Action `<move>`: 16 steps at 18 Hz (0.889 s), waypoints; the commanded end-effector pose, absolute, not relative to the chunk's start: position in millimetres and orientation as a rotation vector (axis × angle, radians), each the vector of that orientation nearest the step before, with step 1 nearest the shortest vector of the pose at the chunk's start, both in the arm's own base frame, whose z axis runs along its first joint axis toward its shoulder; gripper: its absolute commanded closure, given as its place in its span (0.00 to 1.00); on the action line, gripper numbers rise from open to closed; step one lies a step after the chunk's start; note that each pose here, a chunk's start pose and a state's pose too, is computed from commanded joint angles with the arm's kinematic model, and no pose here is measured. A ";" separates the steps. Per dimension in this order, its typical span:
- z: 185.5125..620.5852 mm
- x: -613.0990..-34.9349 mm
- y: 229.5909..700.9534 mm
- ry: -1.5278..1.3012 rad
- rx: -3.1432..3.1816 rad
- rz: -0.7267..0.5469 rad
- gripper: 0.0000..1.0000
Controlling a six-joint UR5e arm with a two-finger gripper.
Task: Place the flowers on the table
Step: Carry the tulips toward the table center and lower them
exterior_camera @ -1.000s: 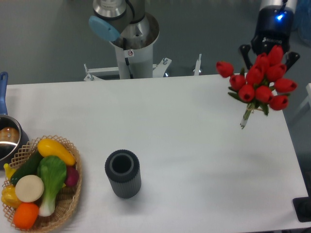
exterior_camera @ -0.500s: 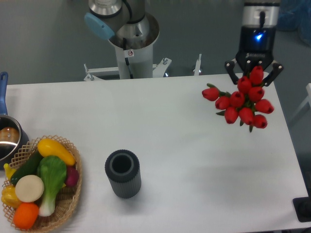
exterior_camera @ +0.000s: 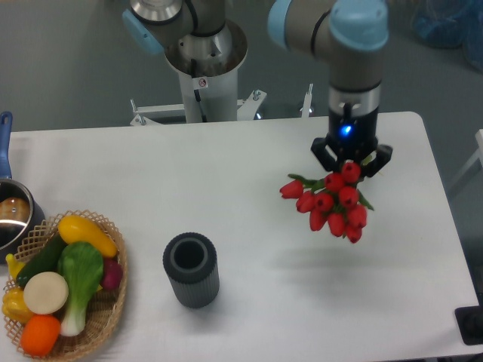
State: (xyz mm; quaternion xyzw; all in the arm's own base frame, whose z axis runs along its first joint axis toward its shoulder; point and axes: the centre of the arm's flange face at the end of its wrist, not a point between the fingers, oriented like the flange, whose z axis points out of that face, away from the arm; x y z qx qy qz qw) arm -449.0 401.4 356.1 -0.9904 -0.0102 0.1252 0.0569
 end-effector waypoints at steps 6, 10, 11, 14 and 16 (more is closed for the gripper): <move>311.5 -442.8 431.4 0.002 -3.113 0.372 0.73; 285.4 -446.1 444.5 0.017 -3.140 0.325 0.73; 277.8 -445.5 447.0 0.023 -3.151 0.314 0.72; 262.6 -441.0 454.9 0.050 -3.169 0.287 0.72; 257.1 -440.4 456.8 0.055 -3.174 0.278 0.73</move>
